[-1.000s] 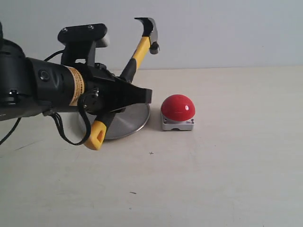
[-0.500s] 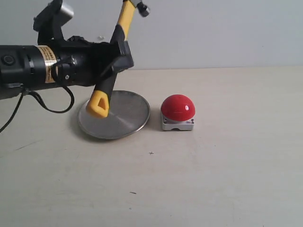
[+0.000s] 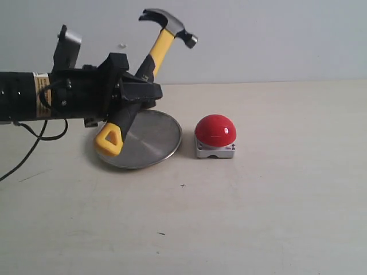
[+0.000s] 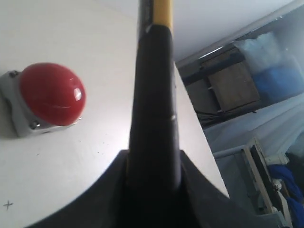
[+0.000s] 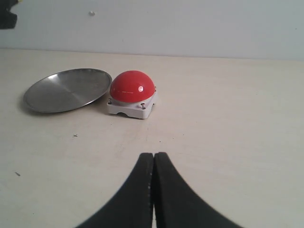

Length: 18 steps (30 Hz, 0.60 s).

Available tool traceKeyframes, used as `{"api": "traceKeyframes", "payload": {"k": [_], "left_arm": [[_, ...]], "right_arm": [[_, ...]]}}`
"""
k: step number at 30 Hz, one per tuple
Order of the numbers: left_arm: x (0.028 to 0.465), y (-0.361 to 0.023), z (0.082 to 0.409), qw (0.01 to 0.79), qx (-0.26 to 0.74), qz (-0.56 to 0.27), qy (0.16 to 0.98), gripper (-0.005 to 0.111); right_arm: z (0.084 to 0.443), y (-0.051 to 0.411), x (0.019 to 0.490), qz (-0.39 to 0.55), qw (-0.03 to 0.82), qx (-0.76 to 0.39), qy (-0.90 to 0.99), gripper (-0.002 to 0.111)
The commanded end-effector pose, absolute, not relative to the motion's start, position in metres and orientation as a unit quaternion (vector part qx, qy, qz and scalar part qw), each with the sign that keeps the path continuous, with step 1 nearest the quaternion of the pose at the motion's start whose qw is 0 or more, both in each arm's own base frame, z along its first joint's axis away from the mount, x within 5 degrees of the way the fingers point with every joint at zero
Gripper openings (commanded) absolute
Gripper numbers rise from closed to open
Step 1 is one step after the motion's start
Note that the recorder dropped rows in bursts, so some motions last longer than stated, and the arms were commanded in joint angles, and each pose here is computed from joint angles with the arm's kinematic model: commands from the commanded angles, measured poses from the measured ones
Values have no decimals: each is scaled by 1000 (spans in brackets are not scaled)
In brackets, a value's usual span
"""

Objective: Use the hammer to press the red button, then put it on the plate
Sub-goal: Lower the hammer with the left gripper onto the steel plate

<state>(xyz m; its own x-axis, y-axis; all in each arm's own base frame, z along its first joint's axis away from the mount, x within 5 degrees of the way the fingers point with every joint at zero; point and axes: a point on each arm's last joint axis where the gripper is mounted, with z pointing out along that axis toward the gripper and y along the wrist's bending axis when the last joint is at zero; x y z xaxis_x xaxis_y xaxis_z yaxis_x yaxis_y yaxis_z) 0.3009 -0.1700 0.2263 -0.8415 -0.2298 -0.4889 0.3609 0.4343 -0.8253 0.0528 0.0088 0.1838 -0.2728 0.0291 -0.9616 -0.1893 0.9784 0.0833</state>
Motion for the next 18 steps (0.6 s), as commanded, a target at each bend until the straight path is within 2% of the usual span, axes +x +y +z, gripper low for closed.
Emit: {"api": "traceKeyframes", "payload": {"k": [1,8,18], "left_arm": [[310,-167,214,251,24,-569,783,0],[322,-161,176,213,-18,-567,795,0],[325,-154,160,195,-7,-593,781,0]], "right_arm": [[183,9,53,90,601,-51,792,0],[183,9,53,90,601,-51,792,0],[183,9,53,90,601,-51,792,0]]}}
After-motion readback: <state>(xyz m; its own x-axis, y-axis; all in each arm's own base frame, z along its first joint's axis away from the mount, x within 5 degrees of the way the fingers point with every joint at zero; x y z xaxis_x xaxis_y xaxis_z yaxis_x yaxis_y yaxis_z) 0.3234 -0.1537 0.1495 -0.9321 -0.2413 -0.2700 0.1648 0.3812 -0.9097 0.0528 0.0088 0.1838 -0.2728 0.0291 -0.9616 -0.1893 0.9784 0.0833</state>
